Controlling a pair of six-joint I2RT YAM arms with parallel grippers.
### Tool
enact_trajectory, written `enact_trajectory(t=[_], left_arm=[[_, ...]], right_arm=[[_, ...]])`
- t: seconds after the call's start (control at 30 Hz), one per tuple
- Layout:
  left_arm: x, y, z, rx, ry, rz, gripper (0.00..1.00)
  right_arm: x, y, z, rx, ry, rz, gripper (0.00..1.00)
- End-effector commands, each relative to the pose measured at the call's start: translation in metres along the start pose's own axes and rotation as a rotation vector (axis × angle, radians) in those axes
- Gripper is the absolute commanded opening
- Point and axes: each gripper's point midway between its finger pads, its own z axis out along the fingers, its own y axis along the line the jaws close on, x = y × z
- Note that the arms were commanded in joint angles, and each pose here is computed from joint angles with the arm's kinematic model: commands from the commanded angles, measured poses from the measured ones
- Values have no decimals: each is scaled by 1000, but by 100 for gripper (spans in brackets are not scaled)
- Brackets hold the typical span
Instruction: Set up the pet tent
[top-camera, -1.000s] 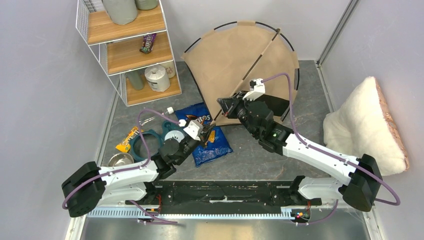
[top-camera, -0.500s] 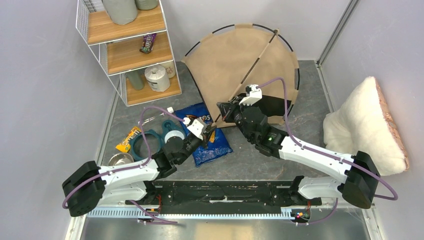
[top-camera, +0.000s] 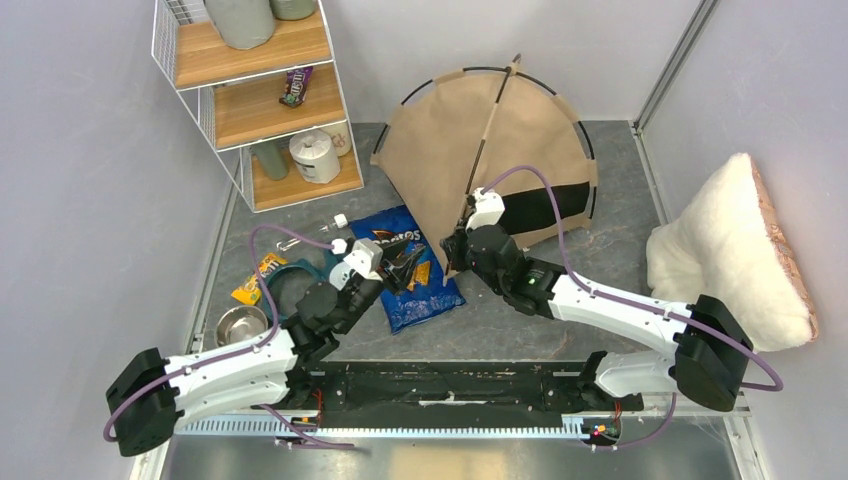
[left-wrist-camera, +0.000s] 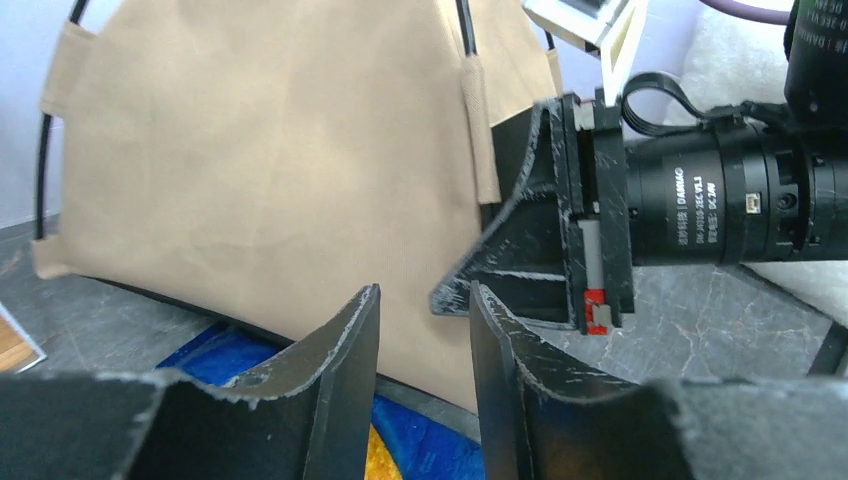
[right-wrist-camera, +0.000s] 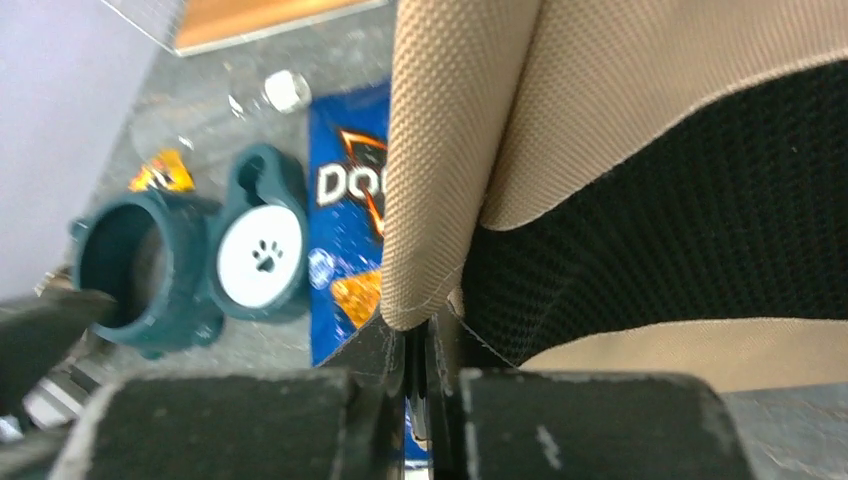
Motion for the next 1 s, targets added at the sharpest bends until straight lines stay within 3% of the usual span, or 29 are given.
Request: enact_trajectory(t=[0.0, 0.27, 0.37, 0.57, 0.8, 0.97], left_arm=[[-4, 13, -10, -72, -29, -33, 45], [-3, 20, -15, -103, -15, -24, 46], [-1, 21, -15, -109, -5, -19, 47], [-1, 25, -17, -128, -6, -24, 48], [-7, 35, -21, -192, 28, -47, 49], [-13, 45, -29, -258, 78, -70, 62]], right_arm=[[19, -12, -6, 31, 85, -53, 12], [39, -41, -35, 144, 223, -71, 59], [34, -53, -53, 192, 226, -60, 71], [-5, -58, -90, 188, 140, -29, 78], [-106, -47, -102, 267, -58, -88, 76], [-175, -33, -91, 300, -142, -71, 74]])
